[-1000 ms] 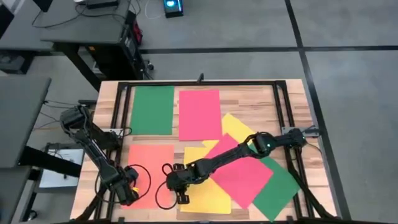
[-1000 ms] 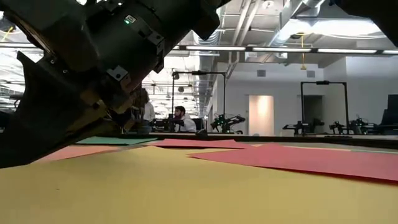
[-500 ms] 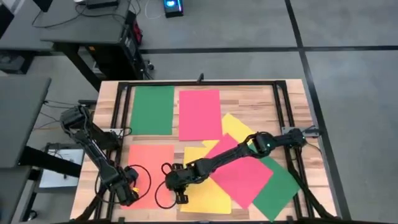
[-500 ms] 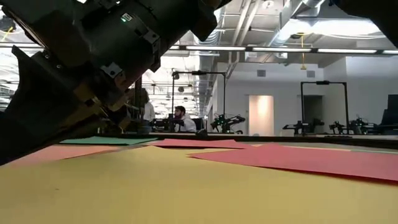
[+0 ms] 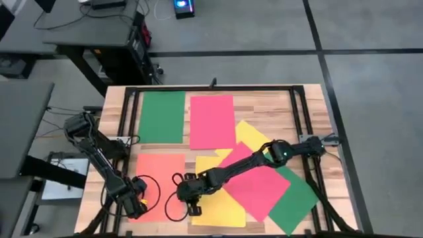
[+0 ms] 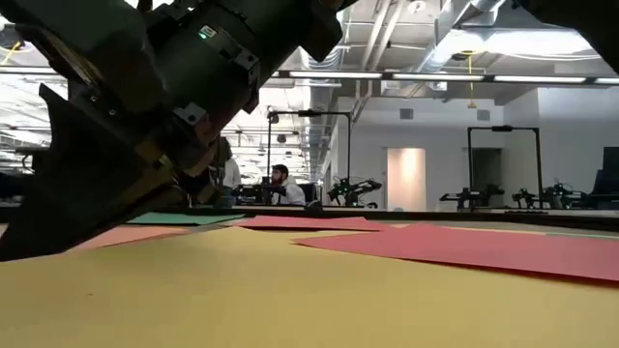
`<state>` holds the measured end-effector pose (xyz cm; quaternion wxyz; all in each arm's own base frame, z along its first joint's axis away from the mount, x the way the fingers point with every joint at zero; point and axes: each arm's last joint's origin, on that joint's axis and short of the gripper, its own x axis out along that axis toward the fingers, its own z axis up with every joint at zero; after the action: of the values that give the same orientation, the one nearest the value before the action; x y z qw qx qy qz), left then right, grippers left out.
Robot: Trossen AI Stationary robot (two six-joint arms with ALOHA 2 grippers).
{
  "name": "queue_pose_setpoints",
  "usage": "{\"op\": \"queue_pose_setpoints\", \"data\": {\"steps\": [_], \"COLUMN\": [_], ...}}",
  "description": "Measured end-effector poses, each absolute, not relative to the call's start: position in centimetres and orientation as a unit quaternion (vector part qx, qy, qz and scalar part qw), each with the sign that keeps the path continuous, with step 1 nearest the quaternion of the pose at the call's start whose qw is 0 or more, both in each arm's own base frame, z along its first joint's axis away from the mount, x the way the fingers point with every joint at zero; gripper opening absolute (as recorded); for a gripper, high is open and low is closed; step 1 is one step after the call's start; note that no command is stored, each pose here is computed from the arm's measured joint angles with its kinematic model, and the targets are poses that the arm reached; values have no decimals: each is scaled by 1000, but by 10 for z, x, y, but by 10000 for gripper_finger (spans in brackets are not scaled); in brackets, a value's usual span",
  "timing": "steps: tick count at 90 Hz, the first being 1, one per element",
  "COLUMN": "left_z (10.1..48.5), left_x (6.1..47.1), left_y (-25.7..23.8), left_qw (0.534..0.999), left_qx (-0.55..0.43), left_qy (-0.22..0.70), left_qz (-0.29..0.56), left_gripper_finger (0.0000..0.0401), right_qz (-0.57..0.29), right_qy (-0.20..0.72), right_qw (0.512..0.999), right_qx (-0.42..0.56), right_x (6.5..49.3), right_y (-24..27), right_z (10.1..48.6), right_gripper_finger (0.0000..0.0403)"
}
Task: Organize paper
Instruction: Stack the orange paper on top of the orange paper
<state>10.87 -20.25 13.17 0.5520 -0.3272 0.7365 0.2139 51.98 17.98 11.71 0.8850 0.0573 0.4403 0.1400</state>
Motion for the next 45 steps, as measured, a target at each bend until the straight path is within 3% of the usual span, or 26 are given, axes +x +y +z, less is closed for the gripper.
{"op": "queue_pose_setpoints", "data": {"steps": [45], "left_z": [132], "left_x": [112], "left_y": [-202], "left_qw": [553], "left_qx": [-332], "left_qy": [736], "left_qz": [205], "left_gripper_finger": [0], "right_qz": [145], "right_qy": [420], "right_qw": [893], "right_qx": [77], "right_x": [528], "right_y": [180], "right_z": [105], "right_gripper_finger": [0]}}
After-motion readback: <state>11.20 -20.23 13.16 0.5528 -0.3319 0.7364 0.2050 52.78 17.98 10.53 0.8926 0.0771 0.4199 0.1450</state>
